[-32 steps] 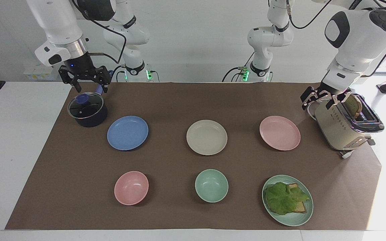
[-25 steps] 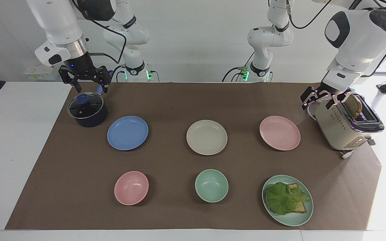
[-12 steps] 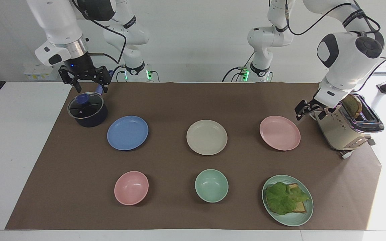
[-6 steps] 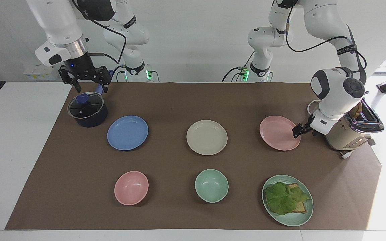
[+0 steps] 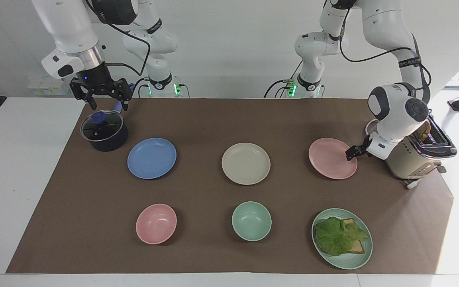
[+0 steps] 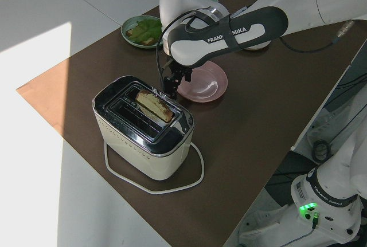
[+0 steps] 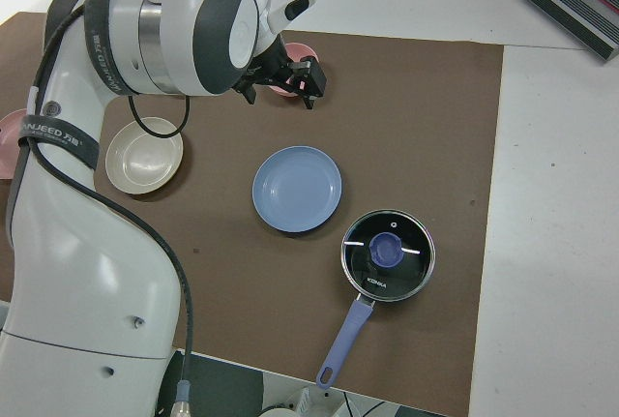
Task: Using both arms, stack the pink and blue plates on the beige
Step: 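Reach the left gripper to the pink plate's rim and grasp it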
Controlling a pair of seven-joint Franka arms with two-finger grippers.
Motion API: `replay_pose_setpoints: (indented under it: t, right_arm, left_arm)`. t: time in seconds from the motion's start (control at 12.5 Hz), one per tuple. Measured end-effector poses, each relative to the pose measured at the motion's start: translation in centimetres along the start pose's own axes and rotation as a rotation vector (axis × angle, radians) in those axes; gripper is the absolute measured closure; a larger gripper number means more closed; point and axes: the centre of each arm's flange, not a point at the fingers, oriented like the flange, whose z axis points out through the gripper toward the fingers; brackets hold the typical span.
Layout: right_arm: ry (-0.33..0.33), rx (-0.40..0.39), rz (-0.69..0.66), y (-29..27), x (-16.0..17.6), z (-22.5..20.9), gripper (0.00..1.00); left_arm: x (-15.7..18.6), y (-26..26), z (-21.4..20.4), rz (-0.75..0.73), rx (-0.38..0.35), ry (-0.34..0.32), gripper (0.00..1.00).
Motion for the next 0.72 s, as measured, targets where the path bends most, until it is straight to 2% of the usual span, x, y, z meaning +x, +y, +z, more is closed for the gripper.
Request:
replay_pose_setpoints:
  t: [0.24, 0.48, 0.56, 0.72]
  right_arm:
    - [0.0, 0.0, 0.0, 0.0, 0.0, 0.0, 0.0]
    - [0.0, 0.0, 0.0, 0.0, 0.0, 0.0, 0.0]
    - [0.0, 0.0, 0.0, 0.0, 0.0, 0.0, 0.0]
    - [0.0, 0.0, 0.0, 0.0, 0.0, 0.0, 0.0]
  left_arm:
    - [-1.4, 0.0, 0.3, -0.003, 0.001, -0.027, 0.0]
    - [-1.8, 0.0, 0.4, -0.015, 0.002, -0.046, 0.45]
    - [-1.8, 0.0, 0.4, -0.017, 0.002, -0.048, 0.54]
    - [-2.0, 0.0, 0.9, -0.02, 0.002, -0.059, 0.55]
